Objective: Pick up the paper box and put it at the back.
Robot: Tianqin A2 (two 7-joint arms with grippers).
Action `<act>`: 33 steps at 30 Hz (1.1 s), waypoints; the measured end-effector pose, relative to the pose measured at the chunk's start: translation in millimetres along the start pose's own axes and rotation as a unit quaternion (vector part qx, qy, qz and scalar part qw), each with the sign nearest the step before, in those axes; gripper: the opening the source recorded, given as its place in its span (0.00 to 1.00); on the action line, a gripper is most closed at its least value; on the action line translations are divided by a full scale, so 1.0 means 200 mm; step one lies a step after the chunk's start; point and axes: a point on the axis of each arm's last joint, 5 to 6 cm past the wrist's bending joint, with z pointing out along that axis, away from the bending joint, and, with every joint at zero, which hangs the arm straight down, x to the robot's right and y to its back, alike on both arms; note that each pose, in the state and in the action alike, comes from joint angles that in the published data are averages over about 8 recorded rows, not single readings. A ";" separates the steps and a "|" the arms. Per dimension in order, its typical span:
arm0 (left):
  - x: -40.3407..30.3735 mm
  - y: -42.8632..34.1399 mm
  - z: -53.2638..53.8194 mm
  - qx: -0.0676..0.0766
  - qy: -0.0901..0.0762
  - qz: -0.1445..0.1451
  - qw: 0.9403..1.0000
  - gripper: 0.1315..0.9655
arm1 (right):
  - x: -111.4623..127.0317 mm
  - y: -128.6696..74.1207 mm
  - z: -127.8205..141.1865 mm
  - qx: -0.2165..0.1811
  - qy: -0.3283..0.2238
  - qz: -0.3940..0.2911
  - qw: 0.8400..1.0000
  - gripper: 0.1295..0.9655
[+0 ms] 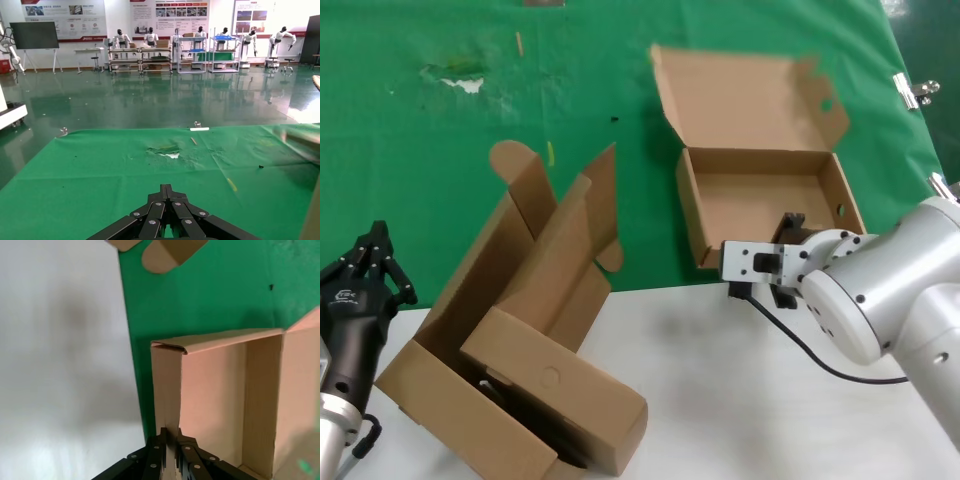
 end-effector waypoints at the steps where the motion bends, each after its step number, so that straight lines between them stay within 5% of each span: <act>1: 0.000 0.000 0.00 0.000 0.000 0.000 1.000 0.01 | 0.00 0.00 0.01 0.001 0.002 0.003 1.000 0.03; 16: 0.000 0.000 0.00 0.000 0.000 0.000 1.000 0.01 | 0.00 -0.05 -0.02 0.041 0.023 0.038 0.998 0.19; 25: 0.000 0.000 0.00 0.000 0.000 0.000 1.000 0.01 | 0.09 0.00 -0.33 0.106 0.103 0.082 0.986 0.39; 33: 0.000 0.000 0.00 0.000 0.000 0.000 1.000 0.01 | 0.13 0.13 -0.57 0.144 0.215 0.138 0.956 0.60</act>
